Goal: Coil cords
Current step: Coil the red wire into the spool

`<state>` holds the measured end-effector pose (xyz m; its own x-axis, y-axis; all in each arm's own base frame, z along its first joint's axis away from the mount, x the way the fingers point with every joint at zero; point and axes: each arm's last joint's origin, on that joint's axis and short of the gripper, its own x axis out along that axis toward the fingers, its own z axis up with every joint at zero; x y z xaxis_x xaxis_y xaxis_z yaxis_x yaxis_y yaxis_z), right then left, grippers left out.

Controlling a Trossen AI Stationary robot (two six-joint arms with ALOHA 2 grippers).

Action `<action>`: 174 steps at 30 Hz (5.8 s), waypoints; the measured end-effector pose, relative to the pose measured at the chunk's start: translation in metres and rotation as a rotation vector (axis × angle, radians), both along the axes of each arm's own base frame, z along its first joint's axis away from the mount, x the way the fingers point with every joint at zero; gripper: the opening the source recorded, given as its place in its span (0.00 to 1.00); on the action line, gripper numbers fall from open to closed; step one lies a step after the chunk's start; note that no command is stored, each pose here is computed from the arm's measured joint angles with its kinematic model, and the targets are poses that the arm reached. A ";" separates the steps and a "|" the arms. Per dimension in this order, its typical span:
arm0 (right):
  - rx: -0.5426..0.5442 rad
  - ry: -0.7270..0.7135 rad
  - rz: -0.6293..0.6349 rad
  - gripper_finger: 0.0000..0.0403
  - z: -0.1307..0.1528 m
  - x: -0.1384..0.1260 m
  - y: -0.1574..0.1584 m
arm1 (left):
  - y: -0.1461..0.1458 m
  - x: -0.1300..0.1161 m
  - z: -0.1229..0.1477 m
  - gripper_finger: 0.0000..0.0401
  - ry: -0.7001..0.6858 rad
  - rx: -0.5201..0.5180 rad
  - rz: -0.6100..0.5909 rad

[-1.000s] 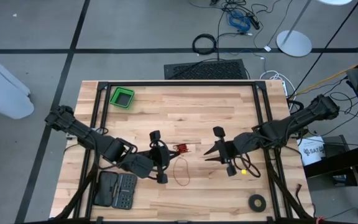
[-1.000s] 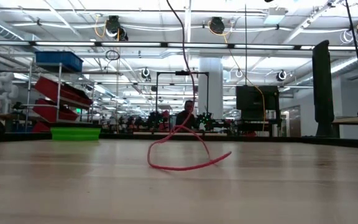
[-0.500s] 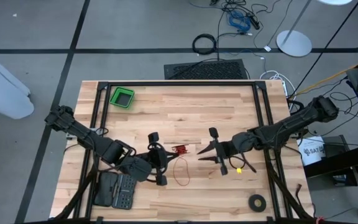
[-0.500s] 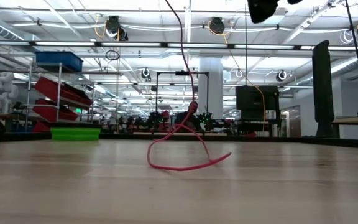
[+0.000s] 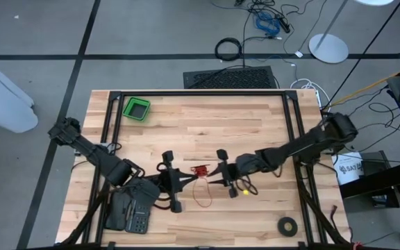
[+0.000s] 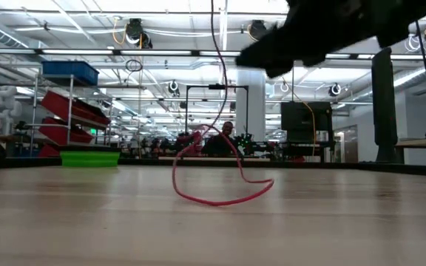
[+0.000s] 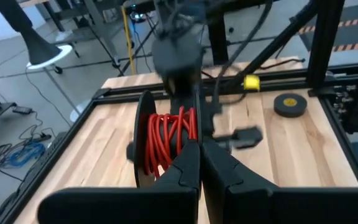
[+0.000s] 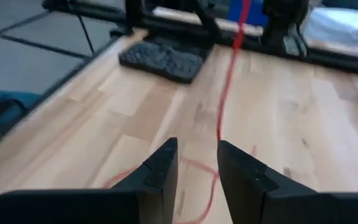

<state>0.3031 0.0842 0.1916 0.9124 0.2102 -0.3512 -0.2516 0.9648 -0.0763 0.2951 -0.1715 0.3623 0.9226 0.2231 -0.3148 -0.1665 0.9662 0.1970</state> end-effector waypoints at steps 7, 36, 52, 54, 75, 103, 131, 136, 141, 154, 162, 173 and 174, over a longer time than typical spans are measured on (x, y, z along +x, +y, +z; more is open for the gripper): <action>0.041 0.063 -0.020 0.32 -0.037 0.016 -0.005 | -0.004 -0.003 0.000 0.01 -0.002 0.029 0.002; 0.104 0.265 -0.093 0.18 -0.063 0.048 -0.009 | -0.012 -0.009 0.001 0.01 -0.016 0.054 0.028; 0.125 0.259 -0.109 0.11 -0.053 0.046 -0.010 | -0.016 -0.015 0.004 0.01 -0.029 0.051 0.020; 0.127 0.253 -0.109 0.15 -0.052 0.046 -0.010 | -0.016 -0.015 0.004 0.01 -0.029 0.051 0.020; 0.113 0.189 -0.086 0.12 -0.064 0.054 -0.008 | -0.016 -0.015 0.004 0.01 -0.031 0.049 0.021; -0.058 0.394 -0.103 0.00 0.041 -0.038 -0.006 | -0.024 -0.033 0.012 0.01 -0.075 0.085 0.081; -0.060 0.585 -0.331 0.00 0.061 -0.104 -0.007 | -0.030 -0.053 0.011 0.01 -0.075 0.069 0.141; 0.001 0.548 -0.305 0.01 0.064 -0.101 -0.003 | -0.030 -0.058 0.015 0.01 -0.088 0.059 0.134; 0.000 0.504 -0.277 0.08 0.067 -0.098 -0.001 | -0.030 -0.058 0.015 0.01 -0.087 0.061 0.135; 0.012 -0.087 -0.078 0.28 0.056 -0.061 0.005 | -0.030 -0.058 0.015 0.01 -0.085 0.068 0.133; 0.061 -0.241 -0.066 0.35 0.028 -0.015 -0.003 | -0.025 -0.054 0.015 0.01 -0.083 0.066 0.147; -0.032 -0.039 -0.102 0.45 0.035 0.050 -0.036 | -0.002 -0.050 0.018 0.01 -0.030 0.119 0.179; -0.026 -0.019 -0.092 0.45 0.036 0.050 -0.041 | 0.004 -0.054 0.019 0.01 -0.013 0.127 0.192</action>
<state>0.3527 0.0437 0.2279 0.9340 0.1160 -0.3379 -0.1601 0.9815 -0.1055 0.2410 -0.1677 0.3813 0.8633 0.4318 -0.2615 -0.3480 0.8843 0.3113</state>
